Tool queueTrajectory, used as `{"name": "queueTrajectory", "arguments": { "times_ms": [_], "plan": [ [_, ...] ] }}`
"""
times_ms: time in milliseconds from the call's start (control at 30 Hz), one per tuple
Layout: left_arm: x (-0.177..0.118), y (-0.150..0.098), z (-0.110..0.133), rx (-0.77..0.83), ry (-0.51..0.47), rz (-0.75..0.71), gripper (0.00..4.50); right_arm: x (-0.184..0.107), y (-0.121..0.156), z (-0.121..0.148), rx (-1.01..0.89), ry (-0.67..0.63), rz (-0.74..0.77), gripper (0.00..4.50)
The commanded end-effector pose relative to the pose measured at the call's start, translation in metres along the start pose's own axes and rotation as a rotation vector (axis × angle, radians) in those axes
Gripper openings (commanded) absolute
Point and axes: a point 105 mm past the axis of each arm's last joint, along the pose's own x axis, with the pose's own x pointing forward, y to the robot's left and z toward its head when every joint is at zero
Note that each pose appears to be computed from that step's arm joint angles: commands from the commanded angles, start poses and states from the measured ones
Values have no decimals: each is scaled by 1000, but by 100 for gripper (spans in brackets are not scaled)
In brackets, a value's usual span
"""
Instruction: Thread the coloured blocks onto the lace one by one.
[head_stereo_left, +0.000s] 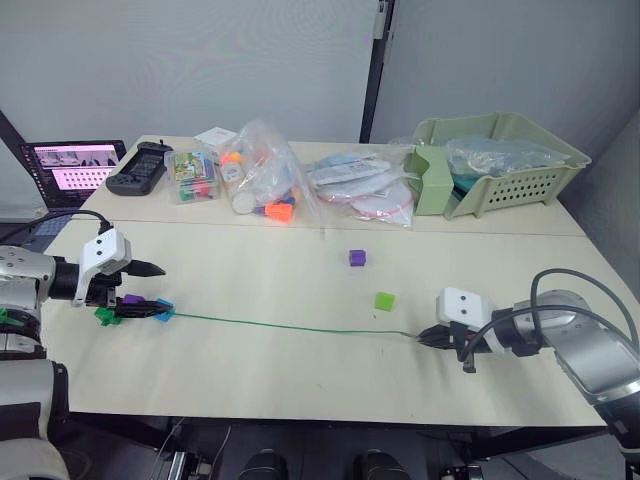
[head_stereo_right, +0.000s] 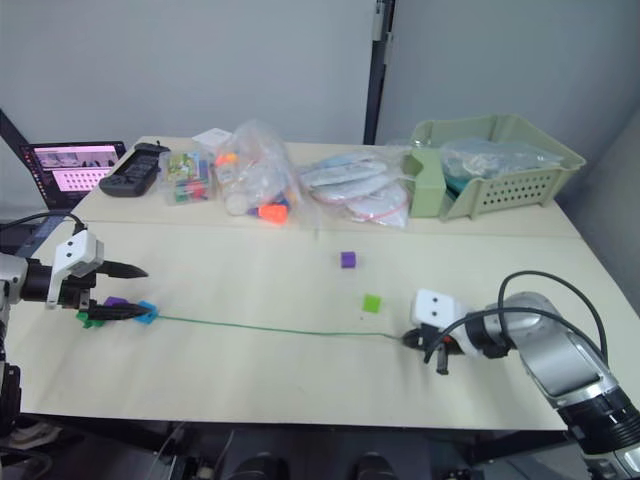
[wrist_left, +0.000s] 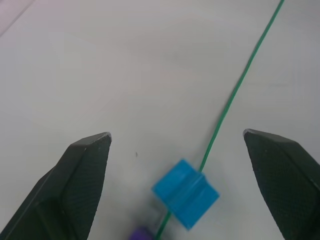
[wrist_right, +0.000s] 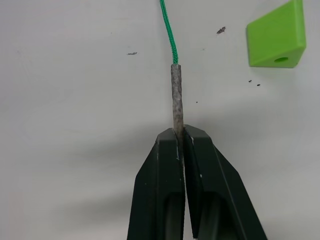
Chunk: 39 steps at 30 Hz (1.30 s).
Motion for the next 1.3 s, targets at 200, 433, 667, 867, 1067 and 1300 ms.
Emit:
{"name": "queueTrajectory", "arguments": {
  "times_ms": [200, 433, 667, 867, 1067, 1300],
  "plan": [
    [105, -52, 93, 186, -327, -289, 446, -2, 14, 44, -59, -72, 48, 0],
    [157, -100, 105, 181, -389, -407, 446, -1, 17, 57, -61, -71, 45, 0],
    [187, -118, 120, 125, -450, -391, 446, 0, 18, 63, -54, -72, 46, 0],
    [200, -131, 124, 109, -455, -398, 420, 0, 19, 65, -51, -71, 42, 0],
    [202, -134, 126, 112, -453, -396, 273, 0, 18, 66, -48, -69, 37, 0],
    [204, -133, 126, 114, -449, -393, 273, 0, 17, 67, -46, -68, 33, 0]
  ]
}}
